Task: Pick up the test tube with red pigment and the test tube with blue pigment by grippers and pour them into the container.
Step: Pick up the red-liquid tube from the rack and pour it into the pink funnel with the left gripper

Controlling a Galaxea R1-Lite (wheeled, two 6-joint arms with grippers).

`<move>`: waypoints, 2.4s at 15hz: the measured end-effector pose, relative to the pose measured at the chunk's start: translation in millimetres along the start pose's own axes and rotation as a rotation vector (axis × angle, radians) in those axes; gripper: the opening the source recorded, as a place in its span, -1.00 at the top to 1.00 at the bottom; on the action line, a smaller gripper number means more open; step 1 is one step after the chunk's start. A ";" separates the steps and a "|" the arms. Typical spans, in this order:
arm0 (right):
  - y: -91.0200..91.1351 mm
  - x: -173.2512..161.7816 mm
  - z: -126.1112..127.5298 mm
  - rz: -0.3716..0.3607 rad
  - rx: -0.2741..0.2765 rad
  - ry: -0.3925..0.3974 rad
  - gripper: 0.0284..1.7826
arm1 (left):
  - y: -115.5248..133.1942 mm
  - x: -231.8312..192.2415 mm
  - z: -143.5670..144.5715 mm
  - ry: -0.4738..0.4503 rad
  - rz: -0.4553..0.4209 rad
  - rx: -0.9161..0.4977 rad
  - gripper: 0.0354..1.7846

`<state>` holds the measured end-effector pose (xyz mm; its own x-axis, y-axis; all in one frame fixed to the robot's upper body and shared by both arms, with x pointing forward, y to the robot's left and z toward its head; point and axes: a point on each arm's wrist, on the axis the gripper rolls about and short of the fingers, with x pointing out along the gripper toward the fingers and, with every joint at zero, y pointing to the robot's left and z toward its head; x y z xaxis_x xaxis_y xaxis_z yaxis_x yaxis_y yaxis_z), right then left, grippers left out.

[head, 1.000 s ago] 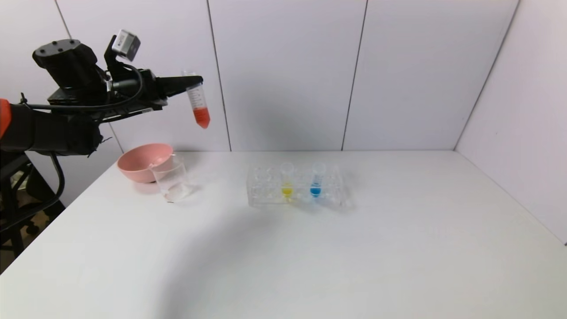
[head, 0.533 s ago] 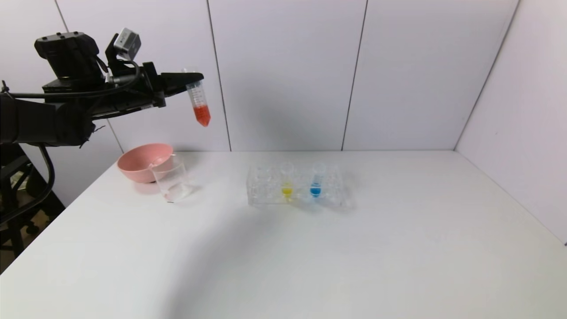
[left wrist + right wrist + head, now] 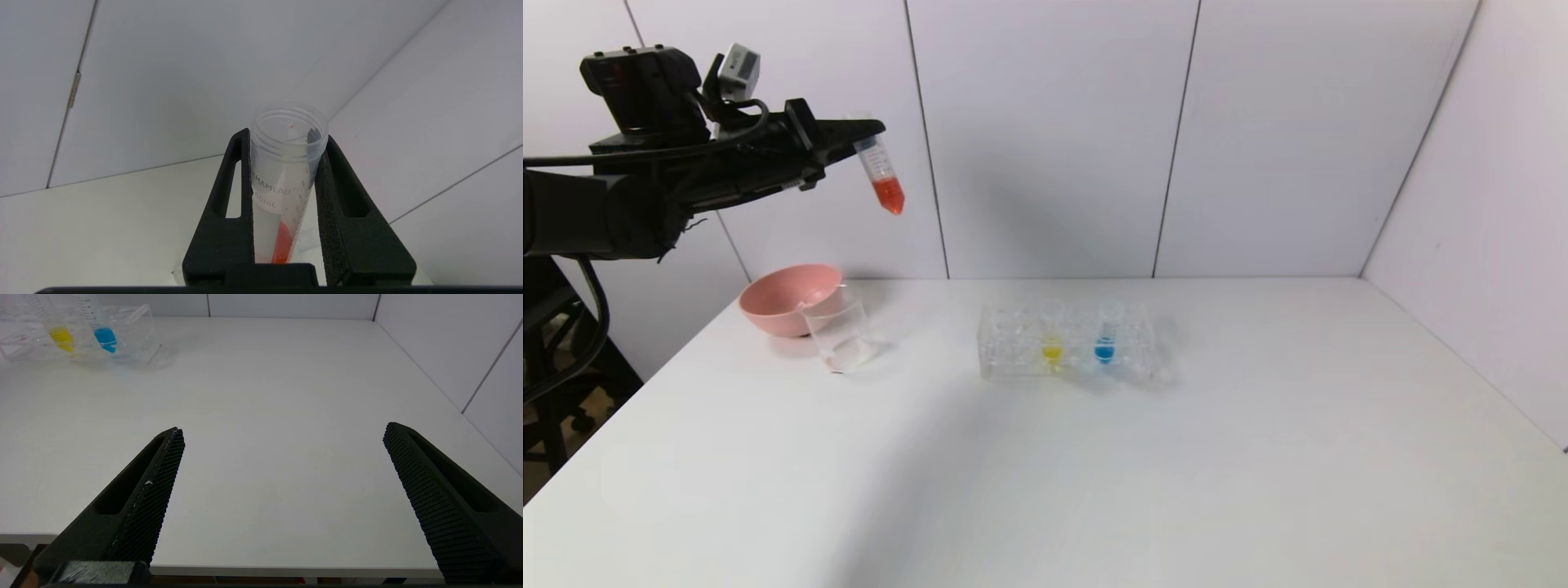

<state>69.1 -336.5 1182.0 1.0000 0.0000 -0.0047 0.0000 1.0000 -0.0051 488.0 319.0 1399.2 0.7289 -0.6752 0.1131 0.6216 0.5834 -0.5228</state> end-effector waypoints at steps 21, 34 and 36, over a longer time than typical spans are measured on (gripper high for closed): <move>0.0 0.0 0.0 0.000 0.000 0.000 -0.99 | 15.2 -2.7 -9.5 -0.084 0.796 0.490 0.52; 0.0 0.0 0.0 0.000 0.000 0.000 -0.99 | 19.5 -21.4 -2.6 -0.081 0.845 0.516 0.52; 0.0 0.0 0.0 0.001 0.000 0.000 -0.99 | 23.2 -28.1 -5.8 -0.066 0.864 0.507 0.52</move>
<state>69.1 -336.5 1182.0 1.0000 0.0009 -0.0047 -0.0009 1.0000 -0.0053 480.3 349.0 1379.0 0.9929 0.0881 -0.0804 -0.0906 0.9955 -0.0279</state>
